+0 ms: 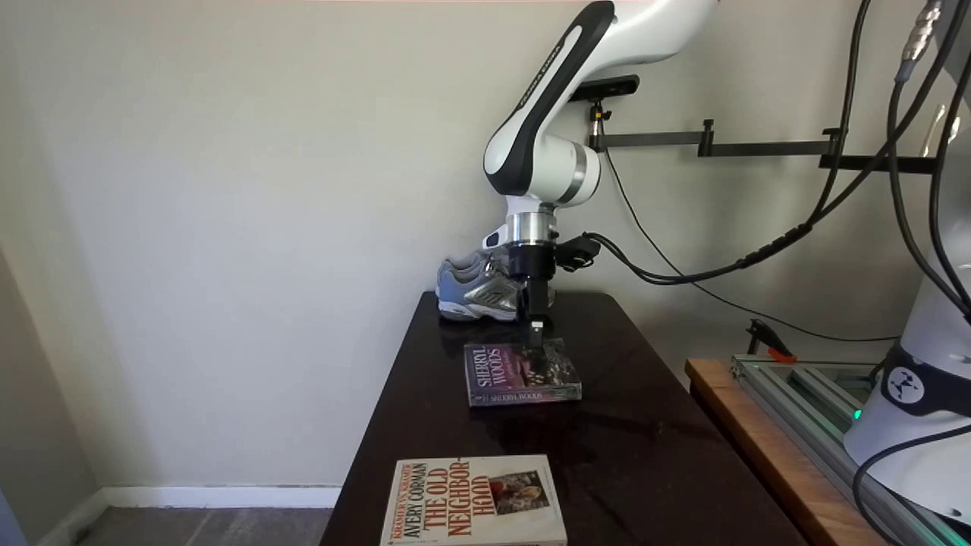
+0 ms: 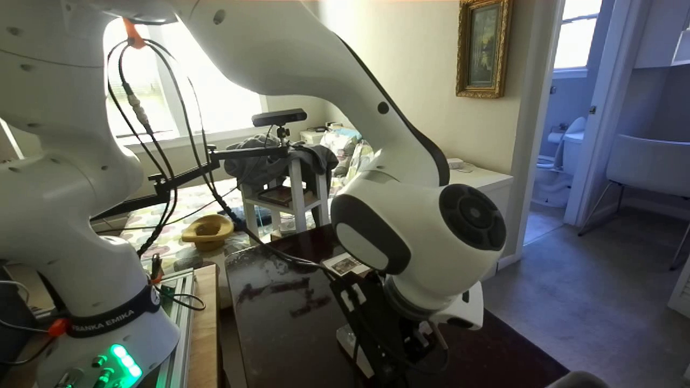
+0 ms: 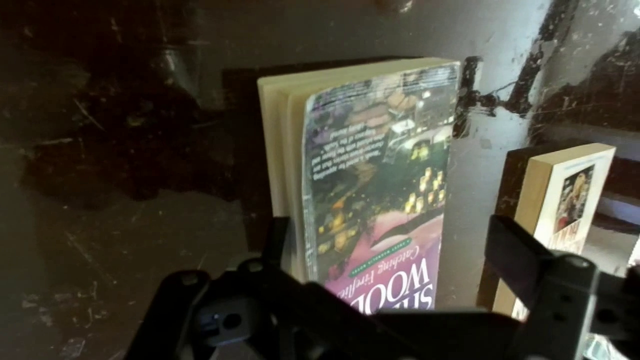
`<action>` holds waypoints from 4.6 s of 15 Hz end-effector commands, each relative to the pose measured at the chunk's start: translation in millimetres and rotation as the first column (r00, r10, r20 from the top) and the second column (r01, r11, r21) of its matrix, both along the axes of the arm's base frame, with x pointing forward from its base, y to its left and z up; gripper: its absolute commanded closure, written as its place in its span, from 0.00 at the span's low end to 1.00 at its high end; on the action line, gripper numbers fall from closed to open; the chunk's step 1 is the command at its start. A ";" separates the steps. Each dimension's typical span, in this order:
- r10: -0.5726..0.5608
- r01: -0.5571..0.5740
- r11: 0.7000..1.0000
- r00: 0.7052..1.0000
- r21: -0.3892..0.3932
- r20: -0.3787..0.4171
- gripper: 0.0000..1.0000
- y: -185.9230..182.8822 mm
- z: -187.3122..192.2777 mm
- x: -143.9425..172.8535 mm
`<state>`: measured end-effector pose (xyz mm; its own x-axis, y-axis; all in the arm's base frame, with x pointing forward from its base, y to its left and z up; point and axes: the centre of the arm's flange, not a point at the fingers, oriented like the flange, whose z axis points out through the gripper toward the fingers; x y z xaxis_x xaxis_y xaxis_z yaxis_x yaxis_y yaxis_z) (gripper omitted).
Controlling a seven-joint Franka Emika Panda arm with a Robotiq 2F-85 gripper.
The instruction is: Open the book on the right
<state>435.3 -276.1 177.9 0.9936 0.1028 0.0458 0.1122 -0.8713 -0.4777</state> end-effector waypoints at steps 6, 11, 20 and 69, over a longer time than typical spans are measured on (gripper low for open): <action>0.021 -0.019 0.982 1.000 0.187 -0.005 0.00 1.0 -9.5 11.5; 0.032 -0.031 0.969 0.999 0.244 -0.003 0.00 6.6 -9.9 17.9; 0.100 -0.076 0.943 0.993 0.324 -0.058 0.00 26.3 -13.0 23.7; 0.487 -0.477 0.872 0.868 0.113 -0.097 0.00 225.3 61.9 66.6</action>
